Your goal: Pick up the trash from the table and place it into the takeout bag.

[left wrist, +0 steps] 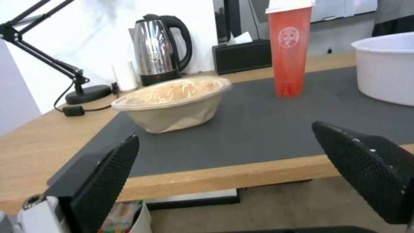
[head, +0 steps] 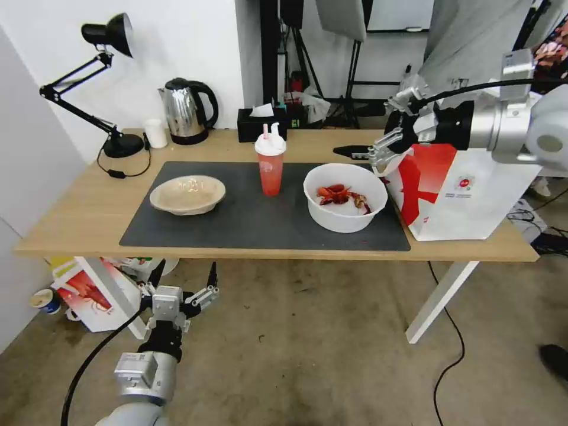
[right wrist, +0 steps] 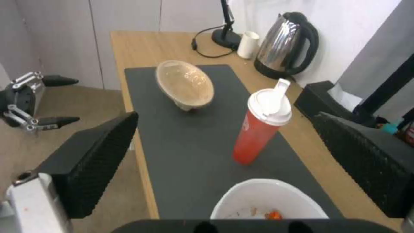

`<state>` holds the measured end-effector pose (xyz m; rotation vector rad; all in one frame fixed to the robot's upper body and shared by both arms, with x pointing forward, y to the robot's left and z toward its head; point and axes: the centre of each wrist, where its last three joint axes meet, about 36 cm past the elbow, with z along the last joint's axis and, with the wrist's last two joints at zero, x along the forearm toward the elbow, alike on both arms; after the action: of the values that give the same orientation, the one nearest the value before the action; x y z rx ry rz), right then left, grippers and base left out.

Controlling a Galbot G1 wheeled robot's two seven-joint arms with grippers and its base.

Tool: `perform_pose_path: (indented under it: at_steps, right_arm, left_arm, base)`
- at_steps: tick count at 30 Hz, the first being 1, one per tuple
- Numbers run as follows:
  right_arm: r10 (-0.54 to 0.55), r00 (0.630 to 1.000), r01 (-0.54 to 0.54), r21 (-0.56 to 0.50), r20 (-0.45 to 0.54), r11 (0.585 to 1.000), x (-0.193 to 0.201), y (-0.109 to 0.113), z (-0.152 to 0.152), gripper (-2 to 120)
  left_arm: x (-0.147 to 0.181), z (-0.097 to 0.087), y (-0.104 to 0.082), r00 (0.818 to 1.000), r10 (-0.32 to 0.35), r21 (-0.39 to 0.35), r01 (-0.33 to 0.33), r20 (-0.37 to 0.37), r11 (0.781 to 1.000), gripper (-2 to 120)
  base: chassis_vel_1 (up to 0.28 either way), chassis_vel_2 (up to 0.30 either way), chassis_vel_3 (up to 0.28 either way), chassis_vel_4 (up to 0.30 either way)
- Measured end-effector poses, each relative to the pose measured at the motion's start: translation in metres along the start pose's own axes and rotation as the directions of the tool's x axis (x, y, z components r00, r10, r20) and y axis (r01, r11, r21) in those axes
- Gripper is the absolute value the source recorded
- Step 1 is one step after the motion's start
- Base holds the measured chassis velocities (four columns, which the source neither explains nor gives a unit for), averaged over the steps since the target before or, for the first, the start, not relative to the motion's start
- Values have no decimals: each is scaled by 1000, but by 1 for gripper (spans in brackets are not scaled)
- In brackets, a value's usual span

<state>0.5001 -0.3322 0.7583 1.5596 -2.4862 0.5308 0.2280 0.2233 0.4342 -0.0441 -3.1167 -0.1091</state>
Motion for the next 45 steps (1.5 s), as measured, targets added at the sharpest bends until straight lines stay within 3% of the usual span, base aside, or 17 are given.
perform_pose_path:
  at_steps: [7, 12, 14, 18, 21, 24, 25, 28, 35, 39, 45]
  right_arm:
    - [-6, 1000, 6, 4, -11, 1000, 1, -2, 0, 100]
    - [-79, 982, 82, 13, -174, 997, -8, -18, 20, 100]
    - [-124, 955, 130, 5, -271, 991, -13, -26, 32, 100]
    - [-133, 951, 137, -5, -279, 991, -15, -27, 35, 100]
    - [-176, 918, 182, -17, -355, 983, -21, -35, 45, 100]
    - [-231, 859, 234, -50, -457, 971, -27, -44, 58, 100]
    - [-231, 859, 234, -50, -457, 971, -27, -44, 58, 100]
    - [-272, 802, 269, -84, -532, 959, -31, -51, 69, 100]
    - [-283, 786, 278, -93, -550, 956, -33, -53, 70, 100]
    - [-340, 728, 329, -133, -596, 935, -64, -65, 60, 100]
    - [-347, 724, 348, -119, -597, 930, -82, -71, 45, 100]
  left_arm:
    - [0, 0, 0, 1000, 0, 0, 0, 0, 1000, 100]
    - [0, 0, 0, 1000, 0, 0, 0, 0, 1000, 100]
    - [0, 0, 0, 1000, 0, 0, 0, 0, 1000, 100]
    - [0, 0, 0, 1000, 0, 0, 0, 0, 1000, 100]
    - [0, 0, 0, 1000, 0, 0, 0, 0, 1000, 100]
    - [0, 0, 0, 1000, 0, 0, 0, 0, 1000, 100]
    - [0, 0, 0, 1000, 0, 0, 0, 0, 1000, 100]
    - [0, 0, 0, 1000, 0, 0, 0, 0, 1000, 100]
    - [0, 0, 0, 1000, 0, 0, 0, 0, 1000, 100]
    - [0, 0, 0, 1000, 0, 0, 0, 0, 1000, 100]
    - [0, 0, 0, 1000, 0, 0, 0, 0, 1000, 100]
  base:
    - [0, 0, 0, 0]
    - [0, 0, 0, 0]
    - [0, 0, 0, 0]
    - [0, 0, 0, 0]
    - [0, 0, 0, 0]
    - [0, 0, 0, 0]
    - [0, 0, 0, 0]
    - [0, 0, 0, 0]
    - [0, 0, 0, 0]
    - [0, 0, 0, 0]
    - [0, 0, 0, 0]
